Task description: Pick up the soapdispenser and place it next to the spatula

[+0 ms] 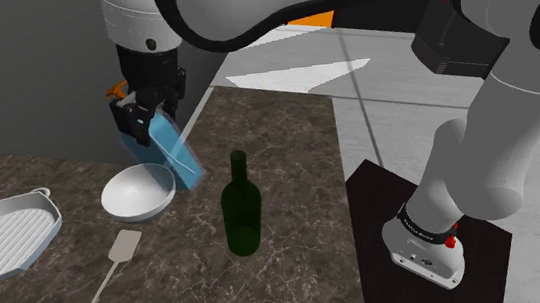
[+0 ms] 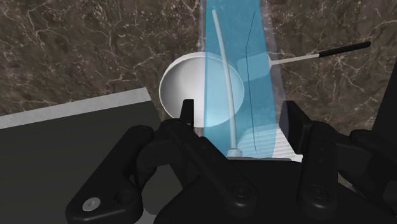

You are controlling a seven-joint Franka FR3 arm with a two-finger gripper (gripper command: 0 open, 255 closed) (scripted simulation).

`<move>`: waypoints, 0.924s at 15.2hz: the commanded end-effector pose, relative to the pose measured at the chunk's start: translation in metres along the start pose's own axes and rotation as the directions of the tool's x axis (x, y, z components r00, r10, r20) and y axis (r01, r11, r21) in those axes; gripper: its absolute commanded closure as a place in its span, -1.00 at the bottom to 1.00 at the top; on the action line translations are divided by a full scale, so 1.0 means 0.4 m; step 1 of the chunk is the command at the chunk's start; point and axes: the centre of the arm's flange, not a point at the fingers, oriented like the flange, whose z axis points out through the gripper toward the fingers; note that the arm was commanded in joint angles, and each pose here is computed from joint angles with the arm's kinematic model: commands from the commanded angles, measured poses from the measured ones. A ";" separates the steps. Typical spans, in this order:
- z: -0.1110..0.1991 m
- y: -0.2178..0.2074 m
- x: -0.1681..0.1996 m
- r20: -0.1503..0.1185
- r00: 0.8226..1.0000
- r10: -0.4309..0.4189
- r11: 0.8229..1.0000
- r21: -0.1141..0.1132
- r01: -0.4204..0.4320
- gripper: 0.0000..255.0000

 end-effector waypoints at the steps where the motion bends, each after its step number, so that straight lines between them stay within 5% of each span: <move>1: 0.024 0.001 -0.006 -0.001 1.000 0.000 1.000 0.000 0.000 1.00; 14: 0.192 0.003 -0.043 -0.001 1.000 0.000 1.000 0.000 0.000 1.00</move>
